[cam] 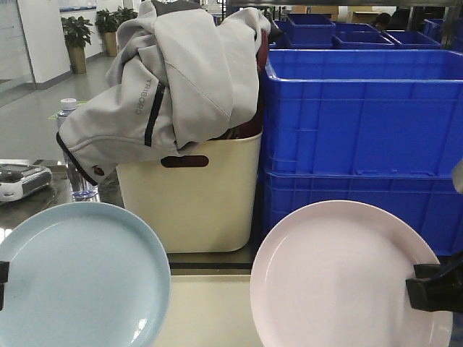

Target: Grab plate from conveyor and place on tray

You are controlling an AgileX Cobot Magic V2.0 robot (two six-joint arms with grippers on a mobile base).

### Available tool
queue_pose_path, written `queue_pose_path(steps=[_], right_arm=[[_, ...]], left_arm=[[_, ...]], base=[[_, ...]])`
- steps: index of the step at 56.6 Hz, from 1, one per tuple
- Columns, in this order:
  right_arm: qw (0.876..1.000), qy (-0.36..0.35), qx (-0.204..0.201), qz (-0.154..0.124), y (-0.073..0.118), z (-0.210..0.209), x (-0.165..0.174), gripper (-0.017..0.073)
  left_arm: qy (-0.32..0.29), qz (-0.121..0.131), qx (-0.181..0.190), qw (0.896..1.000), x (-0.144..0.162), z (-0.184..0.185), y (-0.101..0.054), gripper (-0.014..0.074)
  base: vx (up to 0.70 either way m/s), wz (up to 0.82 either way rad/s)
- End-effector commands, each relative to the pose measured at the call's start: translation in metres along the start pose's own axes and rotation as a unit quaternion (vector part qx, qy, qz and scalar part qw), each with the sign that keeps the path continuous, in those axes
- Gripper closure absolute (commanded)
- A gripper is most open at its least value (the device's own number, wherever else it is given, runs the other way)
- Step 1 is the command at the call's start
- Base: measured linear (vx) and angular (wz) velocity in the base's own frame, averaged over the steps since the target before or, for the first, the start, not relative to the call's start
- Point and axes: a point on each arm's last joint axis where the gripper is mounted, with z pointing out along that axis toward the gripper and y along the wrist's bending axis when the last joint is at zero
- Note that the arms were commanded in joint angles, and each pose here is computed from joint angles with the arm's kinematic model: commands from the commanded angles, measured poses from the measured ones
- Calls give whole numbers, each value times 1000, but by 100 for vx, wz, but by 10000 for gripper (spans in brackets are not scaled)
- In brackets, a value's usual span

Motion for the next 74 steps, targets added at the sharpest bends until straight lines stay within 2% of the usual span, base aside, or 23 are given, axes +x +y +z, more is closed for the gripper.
queue_pose_path(steps=[1,33,44,54,67,74], right_arm=[[998,-57,-3,-3,0,-10,-13,568],[998,-57,-3,-3,0,-10,-12,568],[998,-63,-6,-1,0,-11,-14,568],[998,-61,-15,9,2,-11,-13,568],[997,-77,-13,21,1,-17,-14,568],[994,-107,3,35,-4,-27,-16,568]], left_arm=[[-55,-8,6,998,-15,-5,-2,599],[-53,-9,6,999,-15,-3,-2,599],[-100,-9,2,995,-23,-5,-2,599],[-106,-11,2,994,-25,-5,-2,599],[-100,-71,39,992,-25,-2,-7,599],[-91,-81,42,992,-24,5,-7,599]], base=[[1,-5],[0,0],[0,0],[0,0],[0,0],[0,0]])
